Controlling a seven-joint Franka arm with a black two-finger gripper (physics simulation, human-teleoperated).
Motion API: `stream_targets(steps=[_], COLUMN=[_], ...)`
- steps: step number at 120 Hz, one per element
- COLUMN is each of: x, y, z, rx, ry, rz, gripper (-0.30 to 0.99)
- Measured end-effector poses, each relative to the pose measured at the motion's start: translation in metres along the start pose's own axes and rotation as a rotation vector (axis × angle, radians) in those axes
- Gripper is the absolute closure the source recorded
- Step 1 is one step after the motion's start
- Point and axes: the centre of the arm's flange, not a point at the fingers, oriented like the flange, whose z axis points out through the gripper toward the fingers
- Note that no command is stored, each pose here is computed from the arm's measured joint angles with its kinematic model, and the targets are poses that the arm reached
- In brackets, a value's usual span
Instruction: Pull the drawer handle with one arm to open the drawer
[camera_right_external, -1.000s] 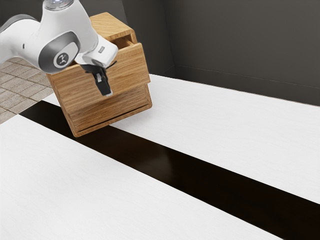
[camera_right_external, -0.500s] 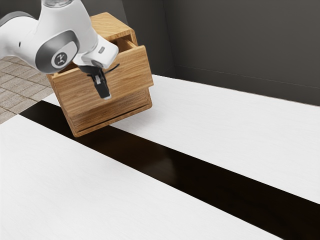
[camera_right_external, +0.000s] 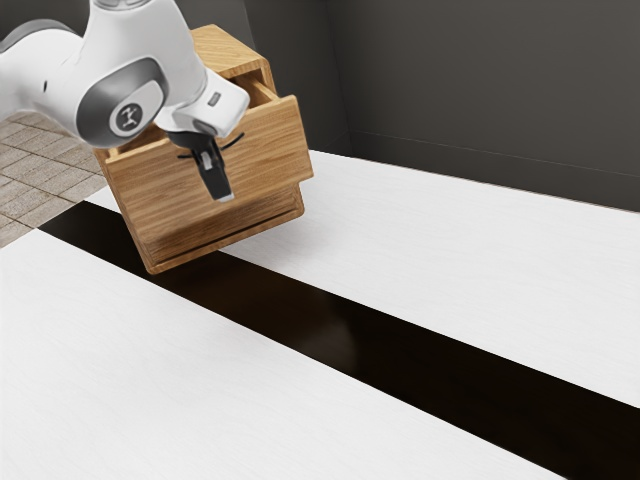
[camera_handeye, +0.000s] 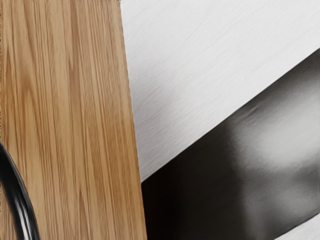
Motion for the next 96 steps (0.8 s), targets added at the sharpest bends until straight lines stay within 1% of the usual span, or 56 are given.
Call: stream_targets(steps=[25, 33, 45, 55, 57, 64, 69, 78, 84, 96], x=[0.006, 0.015, 0.027, 0.031, 0.031, 0.032, 0.030, 0.032, 0.032, 0.034], y=[0.011, 0.018, 0.033, 0.042, 0.044, 0.048, 0.050, 0.055, 0.057, 0.061], z=[-0.002, -0.008, -0.016, -0.015, -0.014, -0.012, -0.011, -0.016, -0.017, -0.022], rx=[-0.002, 0.004, 0.006, -0.004, -0.006, -0.014, -0.014, -0.013, -0.014, -0.012], ry=[-0.007, -0.003, 0.000, -0.005, -0.005, -0.010, -0.020, -0.022, -0.024, -0.023], rz=[0.012, 0.026, 0.046, 0.054, 0.055, 0.057, 0.053, 0.052, 0.052, 0.048], gripper=[0.00, 0.03, -0.01, 0.00, -0.03, -0.01, -0.02, 0.02, 0.01, 0.09])
